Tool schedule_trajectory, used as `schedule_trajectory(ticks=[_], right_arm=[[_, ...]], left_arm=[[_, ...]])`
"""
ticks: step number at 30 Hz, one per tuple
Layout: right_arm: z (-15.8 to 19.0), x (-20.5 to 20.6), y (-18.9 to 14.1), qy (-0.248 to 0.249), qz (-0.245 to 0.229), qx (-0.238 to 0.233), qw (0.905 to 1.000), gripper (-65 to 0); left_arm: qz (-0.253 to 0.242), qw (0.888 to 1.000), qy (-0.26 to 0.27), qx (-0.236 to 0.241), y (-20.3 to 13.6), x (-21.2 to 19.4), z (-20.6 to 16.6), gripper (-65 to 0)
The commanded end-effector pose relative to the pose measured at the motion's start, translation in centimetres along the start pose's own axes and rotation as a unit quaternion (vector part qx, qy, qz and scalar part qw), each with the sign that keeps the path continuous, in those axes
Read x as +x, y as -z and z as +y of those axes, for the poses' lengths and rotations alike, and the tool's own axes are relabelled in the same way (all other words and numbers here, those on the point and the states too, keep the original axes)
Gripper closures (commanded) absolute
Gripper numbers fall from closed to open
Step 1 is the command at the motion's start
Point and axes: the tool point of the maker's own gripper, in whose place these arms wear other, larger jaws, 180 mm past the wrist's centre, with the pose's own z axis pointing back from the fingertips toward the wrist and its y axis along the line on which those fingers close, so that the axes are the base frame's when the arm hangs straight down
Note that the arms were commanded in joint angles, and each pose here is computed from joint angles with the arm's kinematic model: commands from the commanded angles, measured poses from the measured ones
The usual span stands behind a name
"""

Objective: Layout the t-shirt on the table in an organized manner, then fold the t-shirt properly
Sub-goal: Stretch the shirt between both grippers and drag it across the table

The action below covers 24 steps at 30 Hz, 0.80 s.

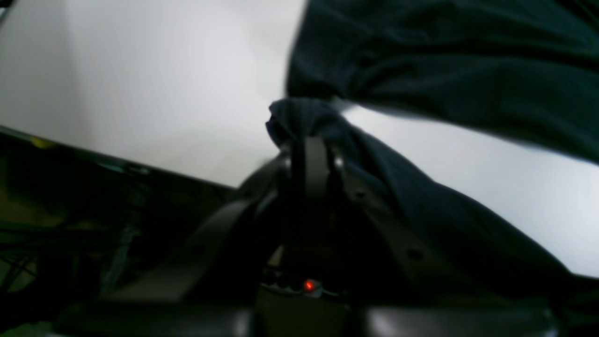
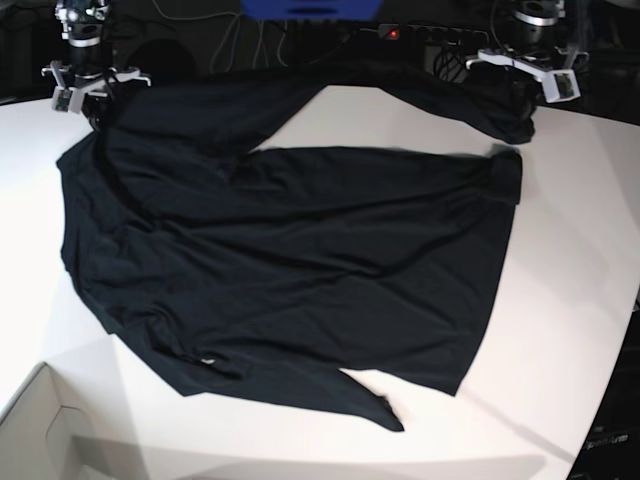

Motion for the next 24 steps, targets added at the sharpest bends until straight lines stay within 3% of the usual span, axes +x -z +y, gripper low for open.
schedule_trajectory(ticks=[1, 11, 20, 24], right_arm=[[-0.5, 2.3, -0.4, 0.008, -0.041, -0.004, 0.9991, 0.0], [-0.2, 8.8, -0.3, 0.002, -0.125, -0.001, 0.9921, 0.0], [-2.3, 11.4, 0.2, 0.008, -0.162, -0.034, 0.9861, 0.0], [-2.3, 11.6, 0.2, 0.007, -0.165, -0.035, 0.9857, 0.0]], left_arm=[[-0.014, 1.000, 0.003, -0.003, -0.5, 0.8, -0.1, -0.1], [-0.024, 1.000, 0.007, -0.005, -1.8, 2.0, -0.1, -0.1], [-0.048, 0.998, 0.016, 0.022, -1.9, 3.8, 1.7, -0.1], [-0.047, 0.999, -0.015, 0.019, -1.8, 3.8, 1.8, -0.1]])
